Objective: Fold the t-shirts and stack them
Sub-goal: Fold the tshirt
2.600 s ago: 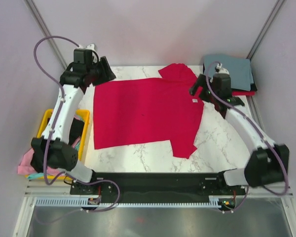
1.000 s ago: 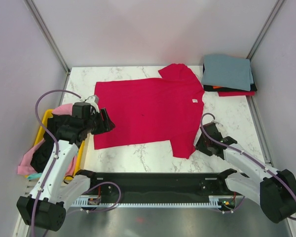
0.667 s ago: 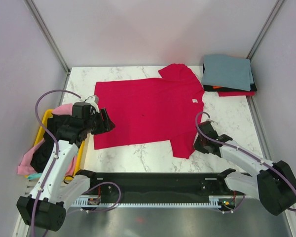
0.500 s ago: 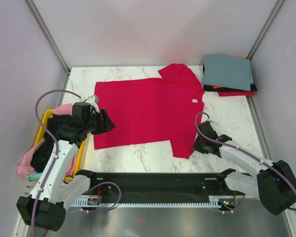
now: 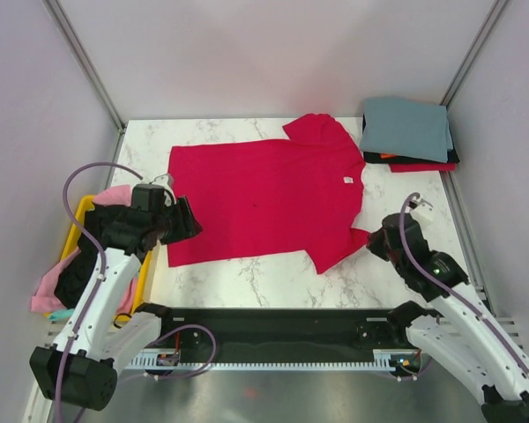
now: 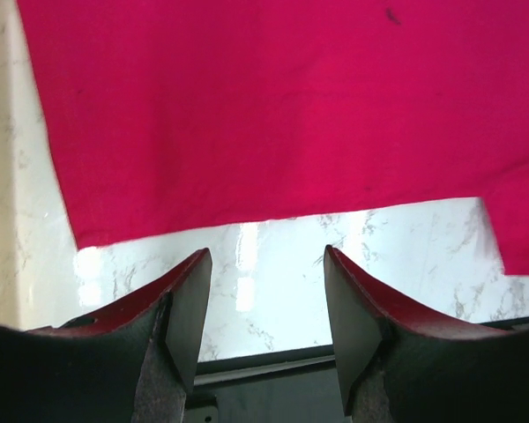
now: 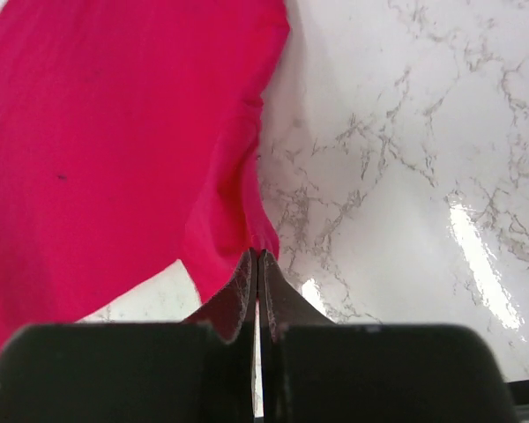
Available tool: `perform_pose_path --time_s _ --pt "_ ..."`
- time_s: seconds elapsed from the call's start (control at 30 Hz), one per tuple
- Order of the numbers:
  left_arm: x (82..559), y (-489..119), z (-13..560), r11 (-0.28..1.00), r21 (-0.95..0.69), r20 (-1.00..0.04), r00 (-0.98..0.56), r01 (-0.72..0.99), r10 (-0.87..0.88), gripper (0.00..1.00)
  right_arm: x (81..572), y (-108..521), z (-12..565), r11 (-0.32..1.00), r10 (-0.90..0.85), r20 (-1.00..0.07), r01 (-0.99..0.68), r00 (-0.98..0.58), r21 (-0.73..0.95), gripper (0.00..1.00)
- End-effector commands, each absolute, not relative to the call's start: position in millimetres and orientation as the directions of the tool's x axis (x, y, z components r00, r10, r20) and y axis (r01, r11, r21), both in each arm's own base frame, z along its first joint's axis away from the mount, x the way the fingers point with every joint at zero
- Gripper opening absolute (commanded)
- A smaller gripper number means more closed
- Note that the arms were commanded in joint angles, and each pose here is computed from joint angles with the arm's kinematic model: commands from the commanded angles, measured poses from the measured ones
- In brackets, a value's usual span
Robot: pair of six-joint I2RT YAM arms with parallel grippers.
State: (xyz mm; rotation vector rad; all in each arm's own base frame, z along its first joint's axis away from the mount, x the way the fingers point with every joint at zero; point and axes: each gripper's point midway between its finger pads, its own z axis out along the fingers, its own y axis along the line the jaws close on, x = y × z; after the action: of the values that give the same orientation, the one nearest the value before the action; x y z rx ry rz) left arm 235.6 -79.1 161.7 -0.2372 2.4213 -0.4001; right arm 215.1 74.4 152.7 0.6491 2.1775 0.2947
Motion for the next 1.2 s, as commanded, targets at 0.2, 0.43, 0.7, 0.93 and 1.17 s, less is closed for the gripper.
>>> perform_pose_path --time_s 0.2,0.43,0.7,0.93,1.17 --pt "192.6 -73.4 109.4 0.919 -0.135 -0.406 -0.825 -0.371 -0.393 0.62 188.7 75.4 156.2 0.826 0.559 -0.619 0.310 -0.551 0.470 0.00" --pt "184.3 -61.4 92.1 0.863 -0.031 -0.373 -0.795 -0.505 -0.479 0.62 171.2 80.5 163.3 0.818 0.554 -0.604 0.243 -0.573 0.521 0.00" --pt "189.5 -32.1 50.9 0.771 0.049 -0.383 -0.725 -0.635 -0.573 0.63 189.1 101.8 139.4 0.862 0.461 -0.604 0.167 -0.650 0.478 0.00" --pt "198.2 -3.3 25.8 0.665 -0.085 -0.386 -0.590 -0.742 -0.709 0.59 195.2 107.6 128.5 0.884 0.413 -0.607 0.137 -0.679 0.448 0.00" --pt "215.7 8.8 31.2 0.636 -0.136 -0.437 -0.530 -0.759 -0.726 0.57 198.1 111.2 120.9 0.890 0.395 -0.602 0.126 -0.695 0.438 0.00"
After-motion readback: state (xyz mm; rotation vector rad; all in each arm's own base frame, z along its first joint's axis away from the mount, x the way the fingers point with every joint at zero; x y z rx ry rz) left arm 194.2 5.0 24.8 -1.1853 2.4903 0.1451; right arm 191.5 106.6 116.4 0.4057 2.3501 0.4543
